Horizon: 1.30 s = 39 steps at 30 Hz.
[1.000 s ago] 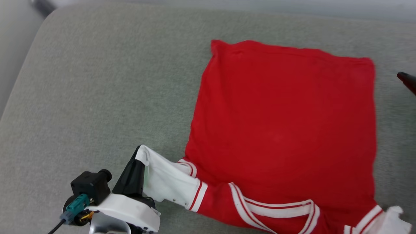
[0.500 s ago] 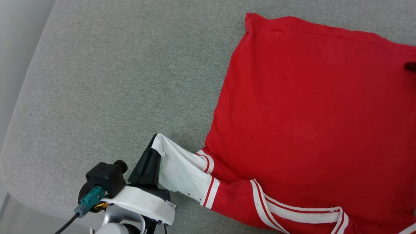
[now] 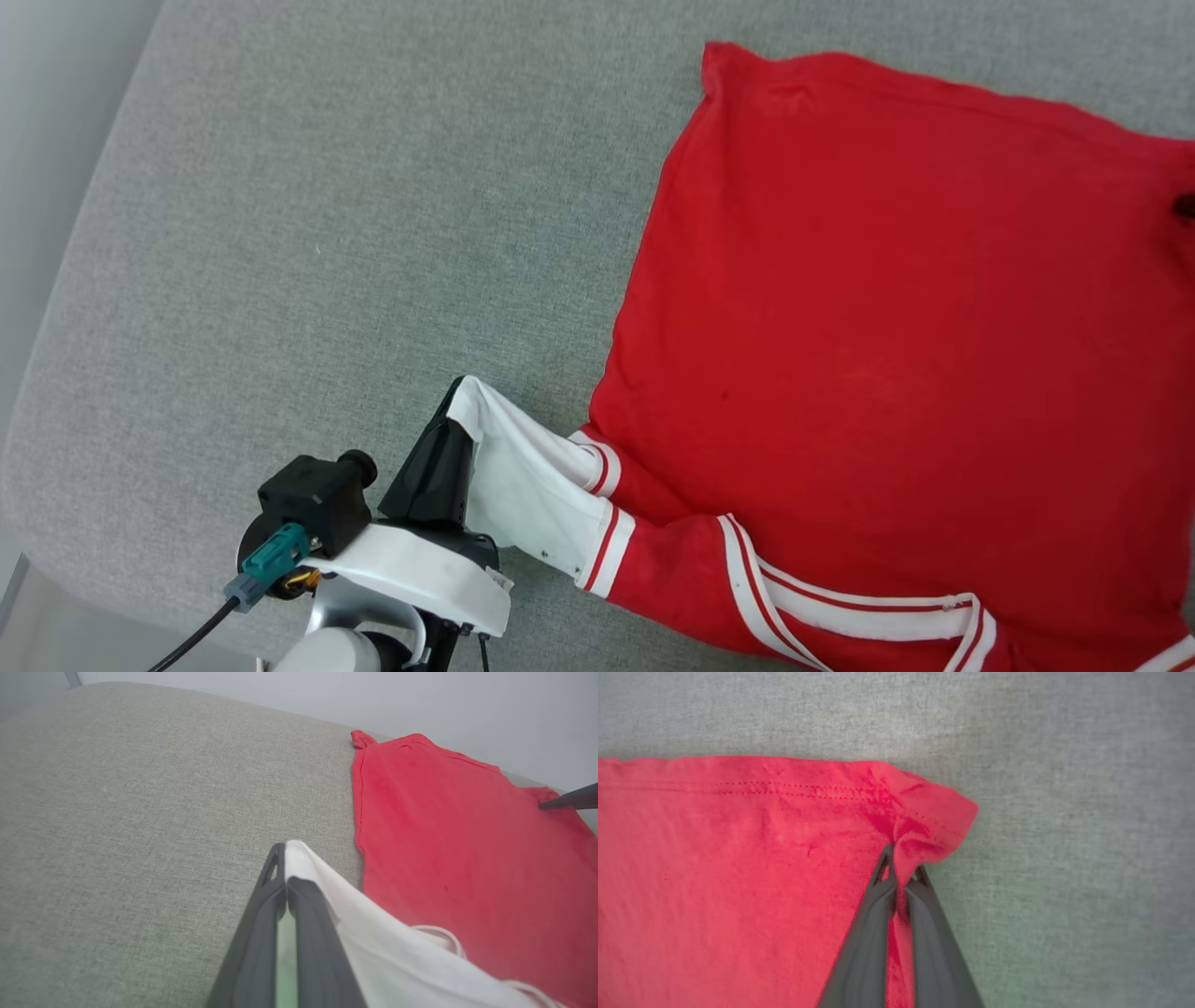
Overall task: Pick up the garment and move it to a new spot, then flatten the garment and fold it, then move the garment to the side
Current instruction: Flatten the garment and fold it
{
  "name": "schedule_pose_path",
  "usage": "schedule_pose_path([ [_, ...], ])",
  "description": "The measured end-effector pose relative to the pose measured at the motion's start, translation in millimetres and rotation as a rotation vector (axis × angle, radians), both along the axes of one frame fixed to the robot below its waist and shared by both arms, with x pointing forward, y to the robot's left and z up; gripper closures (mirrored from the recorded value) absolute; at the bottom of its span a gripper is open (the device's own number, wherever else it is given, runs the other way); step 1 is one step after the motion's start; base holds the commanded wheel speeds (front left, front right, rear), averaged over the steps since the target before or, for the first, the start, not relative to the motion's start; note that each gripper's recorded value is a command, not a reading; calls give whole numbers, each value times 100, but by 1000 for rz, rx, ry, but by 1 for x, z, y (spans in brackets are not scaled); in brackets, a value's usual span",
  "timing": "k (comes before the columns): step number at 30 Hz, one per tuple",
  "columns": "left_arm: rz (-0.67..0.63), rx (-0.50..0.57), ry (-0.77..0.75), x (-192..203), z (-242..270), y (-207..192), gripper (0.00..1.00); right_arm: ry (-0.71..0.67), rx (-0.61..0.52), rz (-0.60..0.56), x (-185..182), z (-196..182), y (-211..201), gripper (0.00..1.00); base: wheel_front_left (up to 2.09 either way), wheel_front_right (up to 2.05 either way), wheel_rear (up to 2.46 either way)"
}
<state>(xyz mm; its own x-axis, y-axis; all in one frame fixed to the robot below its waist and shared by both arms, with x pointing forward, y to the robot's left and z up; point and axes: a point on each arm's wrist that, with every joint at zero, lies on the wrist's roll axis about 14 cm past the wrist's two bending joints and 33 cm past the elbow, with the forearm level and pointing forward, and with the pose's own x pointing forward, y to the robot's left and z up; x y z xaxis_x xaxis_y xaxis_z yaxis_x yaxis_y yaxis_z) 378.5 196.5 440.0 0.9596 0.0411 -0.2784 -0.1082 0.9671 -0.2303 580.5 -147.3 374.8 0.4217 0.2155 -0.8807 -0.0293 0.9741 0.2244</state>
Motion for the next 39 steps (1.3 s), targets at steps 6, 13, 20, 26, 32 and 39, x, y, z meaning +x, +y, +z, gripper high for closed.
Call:
schedule_pose_path([
  [6, -3, -14, -17, -9, 8, -2, 100, -150, -81, 43, 6, 54, -18, 100, 0, 0, 0],
  [13, 3, -24, -30, -25, 16, 1, 100, -235, -202, 82, -32, 105, -59, 100, 0, 0, 0],
  [20, -8, -42, -23, -35, 18, -5, 100, -124, -273, 73, -135, 89, -112, 100, 0, 0, 0],
  [26, -70, -27, -15, -31, 19, -17, 100, 51, -247, -53, -255, 45, -156, 100, 0, 0, 0],
  [32, -124, 6, -10, -23, 22, -25, 100, 199, -118, -183, -355, -5, -144, 51, 0, 0, 0],
  [39, -170, 38, 2, -16, 24, -32, 100, -37, -85, -264, -336, 10, -141, 0, 0, 0, 0],
])
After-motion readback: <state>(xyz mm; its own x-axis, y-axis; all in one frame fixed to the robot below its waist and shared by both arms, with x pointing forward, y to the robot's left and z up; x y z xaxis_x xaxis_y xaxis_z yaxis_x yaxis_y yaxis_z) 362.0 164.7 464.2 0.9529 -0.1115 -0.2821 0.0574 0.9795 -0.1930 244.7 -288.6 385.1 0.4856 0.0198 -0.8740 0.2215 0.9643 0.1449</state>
